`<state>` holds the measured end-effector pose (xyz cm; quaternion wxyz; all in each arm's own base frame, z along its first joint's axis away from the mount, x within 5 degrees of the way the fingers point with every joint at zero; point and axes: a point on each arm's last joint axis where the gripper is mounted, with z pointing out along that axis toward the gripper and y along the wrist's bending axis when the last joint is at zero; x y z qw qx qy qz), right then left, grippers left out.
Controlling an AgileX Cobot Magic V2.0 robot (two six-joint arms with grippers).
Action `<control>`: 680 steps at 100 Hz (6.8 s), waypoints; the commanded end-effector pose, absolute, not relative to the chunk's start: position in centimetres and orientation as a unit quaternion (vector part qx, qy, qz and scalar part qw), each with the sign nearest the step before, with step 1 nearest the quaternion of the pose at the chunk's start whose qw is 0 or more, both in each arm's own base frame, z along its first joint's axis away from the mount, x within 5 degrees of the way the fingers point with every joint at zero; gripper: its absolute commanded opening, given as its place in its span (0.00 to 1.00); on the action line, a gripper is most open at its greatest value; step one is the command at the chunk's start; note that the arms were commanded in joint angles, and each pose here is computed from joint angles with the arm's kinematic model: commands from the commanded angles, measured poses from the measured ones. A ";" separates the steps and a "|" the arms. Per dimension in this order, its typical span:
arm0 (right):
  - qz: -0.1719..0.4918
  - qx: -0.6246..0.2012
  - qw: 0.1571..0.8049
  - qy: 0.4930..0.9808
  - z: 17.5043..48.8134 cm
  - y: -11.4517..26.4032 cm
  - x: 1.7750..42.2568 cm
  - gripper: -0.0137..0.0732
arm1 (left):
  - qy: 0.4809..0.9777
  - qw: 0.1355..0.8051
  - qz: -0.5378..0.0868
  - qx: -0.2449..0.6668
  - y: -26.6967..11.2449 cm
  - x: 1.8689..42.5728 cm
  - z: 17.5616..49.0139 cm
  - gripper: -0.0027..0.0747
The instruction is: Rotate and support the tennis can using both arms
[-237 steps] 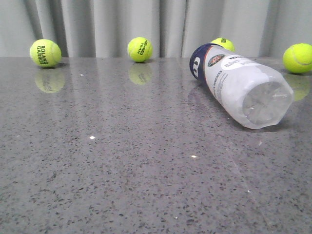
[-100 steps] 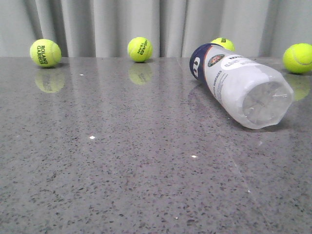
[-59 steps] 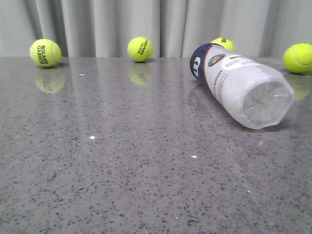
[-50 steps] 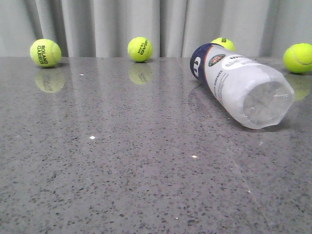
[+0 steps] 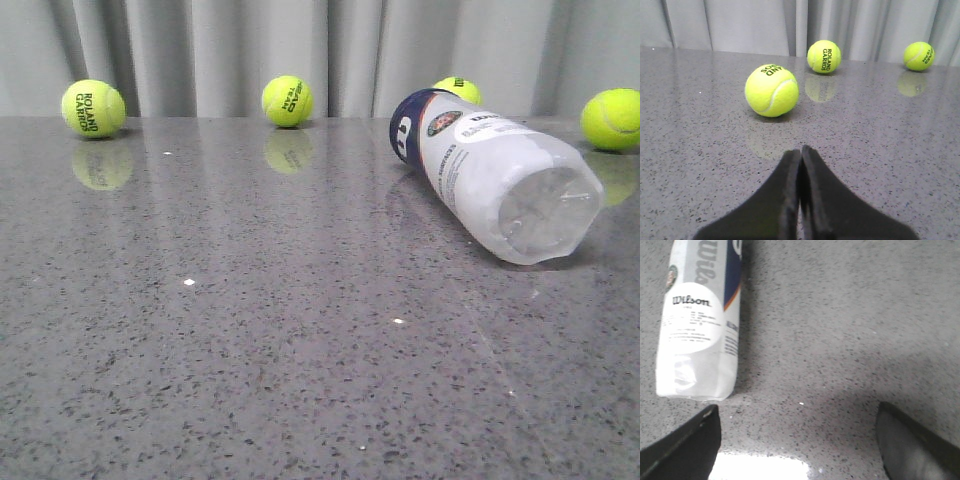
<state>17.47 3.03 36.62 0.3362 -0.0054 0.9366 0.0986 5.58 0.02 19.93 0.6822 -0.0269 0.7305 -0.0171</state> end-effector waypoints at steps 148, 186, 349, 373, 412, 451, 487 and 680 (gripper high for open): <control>0.149 -0.086 0.164 0.971 30.9 14.0 36.3 0.87 | 0.709 0.705 -0.022 -0.032 0.0 5.6 19.2 0.01; 0.147 -0.086 0.157 0.973 30.5 14.0 36.5 0.58 | 0.709 0.705 -0.022 -0.032 0.0 5.6 19.2 0.01; 0.054 -0.748 0.211 0.627 33.9 23.8 33.8 0.56 | 0.709 0.705 -0.022 -0.032 0.0 5.6 19.2 0.01; 0.059 -0.748 0.195 0.631 32.5 24.1 34.3 0.56 | 0.709 0.705 -0.022 -0.032 0.0 5.6 19.2 0.01; 0.064 -0.749 0.180 0.635 31.1 24.5 34.9 0.82 | 0.709 0.705 -0.022 -0.032 0.0 5.6 19.2 0.01; 0.062 -0.750 0.185 0.632 31.6 24.5 34.8 0.90 | 0.709 0.705 -0.022 -0.032 0.0 5.6 19.2 0.01; 0.056 -0.750 0.207 0.626 34.1 24.0 34.1 0.90 | 0.709 0.705 -0.022 -0.032 0.0 5.6 19.2 0.01; 0.120 -0.267 0.382 0.876 43.0 12.2 19.0 0.08 | 0.709 0.705 -0.022 -0.032 0.0 5.6 19.2 0.01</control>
